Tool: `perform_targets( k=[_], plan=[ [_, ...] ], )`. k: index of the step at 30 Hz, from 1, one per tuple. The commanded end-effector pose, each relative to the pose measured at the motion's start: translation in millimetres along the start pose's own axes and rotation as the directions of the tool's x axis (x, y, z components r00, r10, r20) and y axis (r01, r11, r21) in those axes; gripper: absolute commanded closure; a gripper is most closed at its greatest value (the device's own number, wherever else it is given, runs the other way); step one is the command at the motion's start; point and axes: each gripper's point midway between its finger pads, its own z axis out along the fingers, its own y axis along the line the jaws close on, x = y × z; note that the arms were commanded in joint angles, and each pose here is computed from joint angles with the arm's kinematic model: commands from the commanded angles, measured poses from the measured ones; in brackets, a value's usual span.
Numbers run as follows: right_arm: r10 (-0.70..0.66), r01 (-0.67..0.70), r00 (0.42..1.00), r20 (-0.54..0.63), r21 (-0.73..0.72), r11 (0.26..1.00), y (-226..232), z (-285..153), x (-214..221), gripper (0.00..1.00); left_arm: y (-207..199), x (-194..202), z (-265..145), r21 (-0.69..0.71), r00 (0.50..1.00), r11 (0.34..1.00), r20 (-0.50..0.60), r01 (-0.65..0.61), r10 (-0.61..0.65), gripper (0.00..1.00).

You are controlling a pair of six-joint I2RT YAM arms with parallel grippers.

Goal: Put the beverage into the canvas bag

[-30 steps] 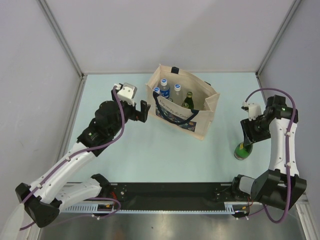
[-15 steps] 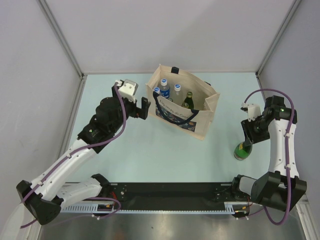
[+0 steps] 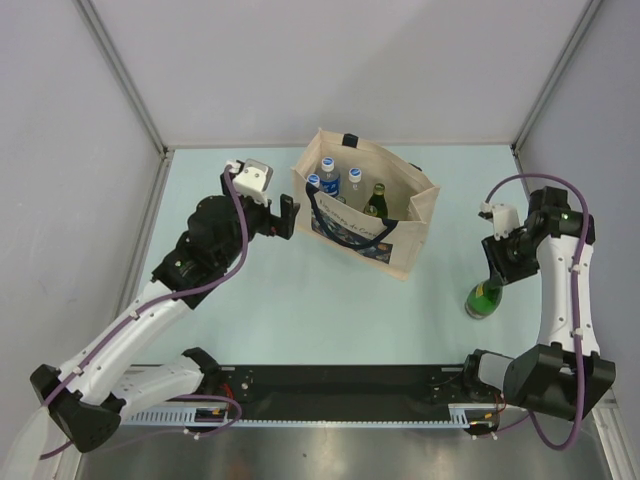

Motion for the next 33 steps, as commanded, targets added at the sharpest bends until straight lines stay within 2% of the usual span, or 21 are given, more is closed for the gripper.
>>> perform_targets(
  k=[1,8,10,18,26,33],
  plan=[
    [-0.076,0.076,0.993,0.087,-0.001,0.997,6,-38,-23,1.00,4,-11,-4,-0.014,0.999,1.000,0.036,0.025,-0.024,0.00],
    [-0.175,0.171,0.972,0.158,0.034,0.985,8,-75,-60,1.00,6,-14,-2,-0.020,0.999,1.000,0.033,0.009,-0.009,0.00],
    [-0.219,0.205,0.952,0.216,0.085,0.975,7,-96,-80,1.00,5,-15,0,-0.019,0.999,1.000,0.031,0.009,-0.008,0.00],
    [-0.303,0.264,0.897,0.320,0.160,0.951,9,-131,-139,1.00,7,-21,3,-0.020,0.999,0.999,0.023,-0.031,0.031,0.00],
    [-0.383,0.289,0.808,0.448,0.266,0.920,10,-178,-188,1.00,9,-24,5,-0.029,0.999,0.999,0.015,-0.030,0.031,0.00],
    [-0.426,0.327,0.737,0.524,0.275,0.904,29,-195,-217,1.00,6,-23,9,-0.021,1.000,1.000,0.010,-0.013,0.013,0.00]
  ],
)
